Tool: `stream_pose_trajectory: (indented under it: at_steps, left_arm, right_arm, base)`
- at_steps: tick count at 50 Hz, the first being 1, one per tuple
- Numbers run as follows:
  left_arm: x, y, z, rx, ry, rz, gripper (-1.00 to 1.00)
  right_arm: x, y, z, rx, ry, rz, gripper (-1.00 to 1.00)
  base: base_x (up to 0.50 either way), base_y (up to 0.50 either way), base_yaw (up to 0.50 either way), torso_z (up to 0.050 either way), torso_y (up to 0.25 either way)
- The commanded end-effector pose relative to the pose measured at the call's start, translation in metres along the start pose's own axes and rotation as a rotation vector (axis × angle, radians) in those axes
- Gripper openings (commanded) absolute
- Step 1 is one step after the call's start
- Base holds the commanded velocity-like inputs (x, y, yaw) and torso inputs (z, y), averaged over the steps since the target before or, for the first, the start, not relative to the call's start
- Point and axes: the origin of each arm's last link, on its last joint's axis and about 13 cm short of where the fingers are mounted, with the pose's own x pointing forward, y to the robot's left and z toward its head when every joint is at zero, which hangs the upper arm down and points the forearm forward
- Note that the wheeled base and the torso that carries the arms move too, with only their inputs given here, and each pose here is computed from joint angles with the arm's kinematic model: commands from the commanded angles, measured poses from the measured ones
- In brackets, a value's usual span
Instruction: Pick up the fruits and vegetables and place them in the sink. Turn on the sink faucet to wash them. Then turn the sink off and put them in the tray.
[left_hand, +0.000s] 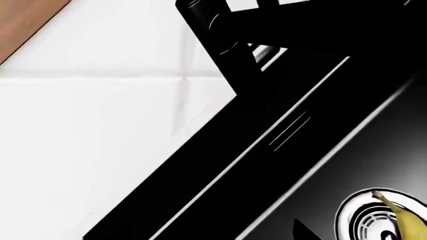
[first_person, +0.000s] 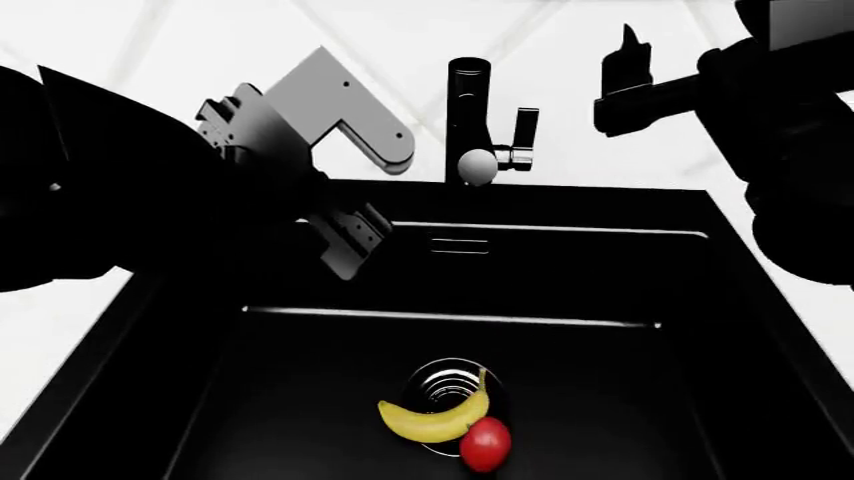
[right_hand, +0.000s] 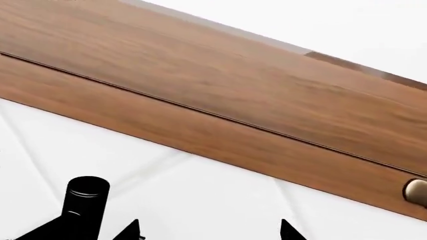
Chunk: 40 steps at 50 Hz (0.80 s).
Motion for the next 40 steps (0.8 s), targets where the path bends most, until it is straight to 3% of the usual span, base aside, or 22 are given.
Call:
stream_pose_trajectory:
  at_steps: [1,20,29,40]
  left_arm:
    - [-0.005,0.0,0.002,-0.011,-0.016,-0.016,1.0]
    - [-0.008,0.001,0.003,-0.031,-0.117,-0.019,1.0]
    - [-0.01,-0.001,0.004,-0.03,-0.136,-0.022,1.0]
    - [-0.011,-0.002,0.002,-0.021,-0.141,-0.026,1.0]
  right_arm:
    - [0.03,0.005,-0.001,0.051,0.012,0.047,1.0]
    - [0.071,0.014,-0.02,0.118,0.089,0.065,1.0]
    - [0.084,0.023,-0.028,0.227,0.027,0.088,1.0]
    - [0.098,0.036,-0.031,0.206,0.047,0.134,1.0]
  base:
    - [0.0,0.0,0.0,0.0,0.0]
    - [0.0,0.0,0.0,0.0,0.0]
    - [0.0,0.0,0.0,0.0,0.0]
    - [0.0,0.0,0.0,0.0,0.0]
